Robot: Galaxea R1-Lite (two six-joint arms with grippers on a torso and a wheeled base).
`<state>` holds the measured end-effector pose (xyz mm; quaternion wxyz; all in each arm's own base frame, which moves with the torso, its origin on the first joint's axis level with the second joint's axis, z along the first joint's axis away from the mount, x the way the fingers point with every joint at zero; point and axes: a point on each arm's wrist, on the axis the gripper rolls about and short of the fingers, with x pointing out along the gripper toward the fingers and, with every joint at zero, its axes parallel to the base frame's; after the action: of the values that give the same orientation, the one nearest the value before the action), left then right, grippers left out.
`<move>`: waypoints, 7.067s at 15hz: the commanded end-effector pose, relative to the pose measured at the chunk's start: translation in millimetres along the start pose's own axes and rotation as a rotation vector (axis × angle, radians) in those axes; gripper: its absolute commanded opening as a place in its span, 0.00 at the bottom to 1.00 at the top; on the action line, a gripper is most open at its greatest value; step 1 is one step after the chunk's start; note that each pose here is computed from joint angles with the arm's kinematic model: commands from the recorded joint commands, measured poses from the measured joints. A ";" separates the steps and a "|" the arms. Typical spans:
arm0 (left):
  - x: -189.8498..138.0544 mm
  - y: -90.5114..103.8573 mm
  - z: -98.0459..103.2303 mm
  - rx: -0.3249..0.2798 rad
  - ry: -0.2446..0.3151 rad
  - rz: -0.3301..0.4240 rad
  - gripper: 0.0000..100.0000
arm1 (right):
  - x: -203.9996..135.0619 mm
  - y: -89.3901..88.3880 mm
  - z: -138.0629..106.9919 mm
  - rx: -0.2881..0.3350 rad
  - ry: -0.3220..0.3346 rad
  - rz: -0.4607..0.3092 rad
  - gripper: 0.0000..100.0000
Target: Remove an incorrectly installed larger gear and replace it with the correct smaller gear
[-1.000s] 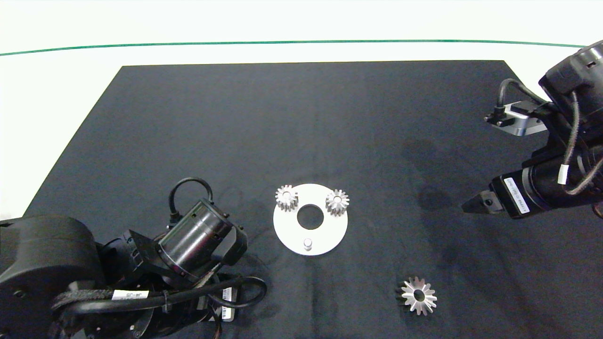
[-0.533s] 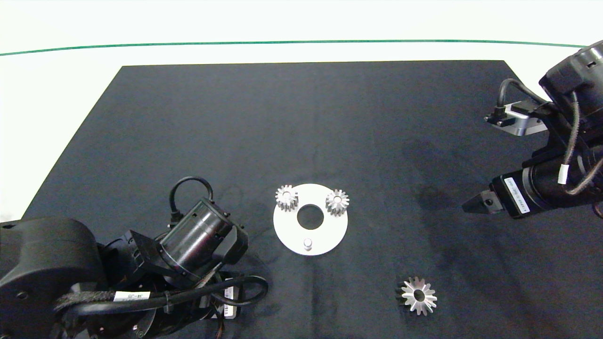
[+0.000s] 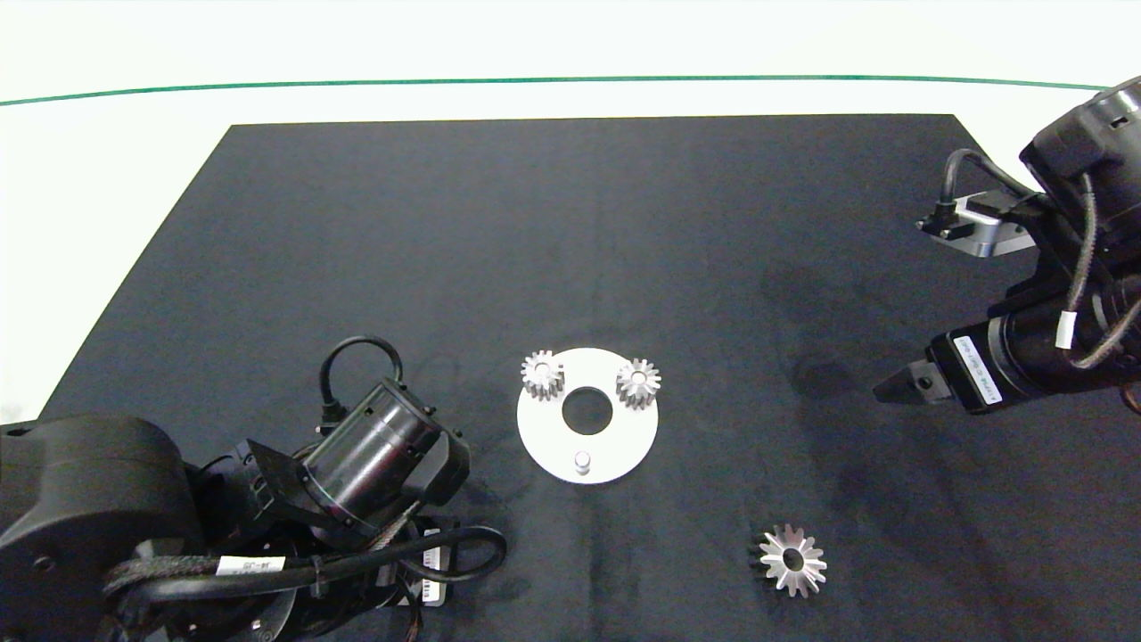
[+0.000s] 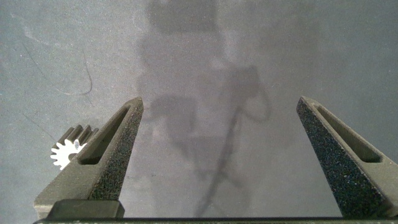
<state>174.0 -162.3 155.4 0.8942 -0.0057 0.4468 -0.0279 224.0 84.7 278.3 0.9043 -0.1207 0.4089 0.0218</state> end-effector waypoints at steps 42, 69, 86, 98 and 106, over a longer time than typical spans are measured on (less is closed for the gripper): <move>-13.8 -133.4 60.2 0.239 -0.101 0.005 0.16 | -73.7 -52.1 -25.7 0.102 -0.204 -0.104 1.00; -20.2 -138.2 57.5 0.206 -0.104 -0.005 0.16 | -75.9 -58.9 -27.9 0.100 -0.208 -0.092 1.00; -20.6 -136.3 59.3 0.187 -0.098 0.002 0.16 | -76.1 -58.6 -28.3 0.100 -0.208 -0.091 1.00; -16.6 -137.5 58.4 0.183 -0.091 0.011 0.16 | -75.6 -58.6 -28.1 0.100 -0.207 -0.091 1.00; -18.4 -136.9 56.7 0.174 -0.083 0.014 0.16 | -75.7 -58.2 -28.9 0.097 -0.207 -0.090 1.00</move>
<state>202.7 -298.8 208.3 0.9087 0.0743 0.4061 -0.0617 160.9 25.9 328.2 0.9472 -0.0906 0.3065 -0.0262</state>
